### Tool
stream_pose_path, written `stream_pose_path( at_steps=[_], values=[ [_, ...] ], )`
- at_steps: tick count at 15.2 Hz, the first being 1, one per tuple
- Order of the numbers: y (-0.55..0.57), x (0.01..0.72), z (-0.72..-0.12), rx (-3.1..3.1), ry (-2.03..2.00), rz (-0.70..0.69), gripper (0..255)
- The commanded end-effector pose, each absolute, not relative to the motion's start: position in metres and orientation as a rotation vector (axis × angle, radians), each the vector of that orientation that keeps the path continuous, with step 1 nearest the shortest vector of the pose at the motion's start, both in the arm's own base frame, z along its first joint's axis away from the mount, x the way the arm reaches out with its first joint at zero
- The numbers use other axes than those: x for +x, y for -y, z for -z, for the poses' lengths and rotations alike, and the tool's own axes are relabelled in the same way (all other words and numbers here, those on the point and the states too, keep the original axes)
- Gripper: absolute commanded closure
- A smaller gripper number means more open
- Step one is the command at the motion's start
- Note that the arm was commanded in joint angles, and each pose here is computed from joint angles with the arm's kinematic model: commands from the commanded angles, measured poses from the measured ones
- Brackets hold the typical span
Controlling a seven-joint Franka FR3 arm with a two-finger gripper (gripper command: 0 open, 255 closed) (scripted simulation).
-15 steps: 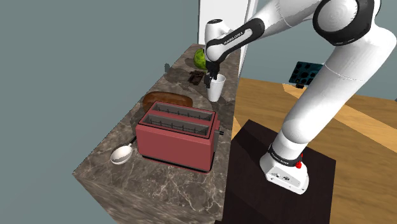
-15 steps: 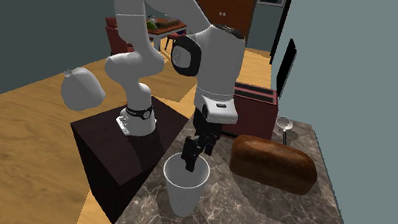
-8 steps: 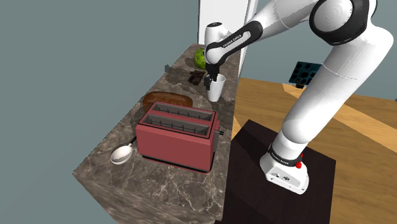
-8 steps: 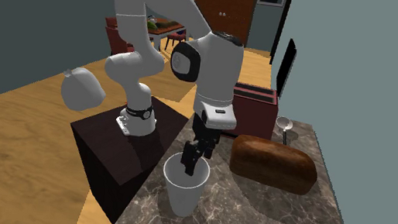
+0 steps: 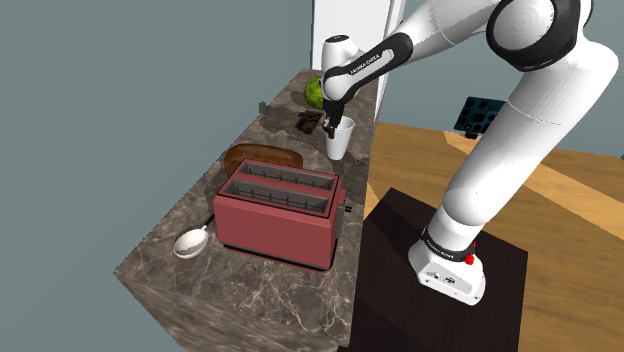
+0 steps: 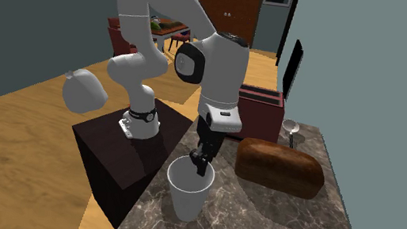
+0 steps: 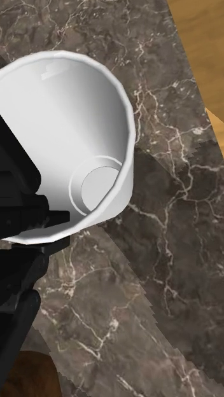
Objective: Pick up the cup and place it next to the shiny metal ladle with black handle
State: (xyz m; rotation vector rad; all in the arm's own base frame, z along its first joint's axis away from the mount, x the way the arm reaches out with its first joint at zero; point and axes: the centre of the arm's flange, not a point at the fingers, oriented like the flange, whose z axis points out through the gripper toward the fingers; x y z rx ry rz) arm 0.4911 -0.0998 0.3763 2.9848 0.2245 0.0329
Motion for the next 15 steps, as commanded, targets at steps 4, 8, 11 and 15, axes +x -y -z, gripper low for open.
stream_pose_path(
  at_steps=[4,8,11,15],
  values=[
    [0.1,0.491,-0.376,2.985,-0.224,-0.032,255],
    [0.1,0.491,-0.397,2.985,-0.224,-0.032,255],
    [0.1,0.491,-0.413,2.985,-0.224,-0.032,255],
    [0.1,0.491,-0.434,2.985,-0.224,-0.032,255]
  ],
)
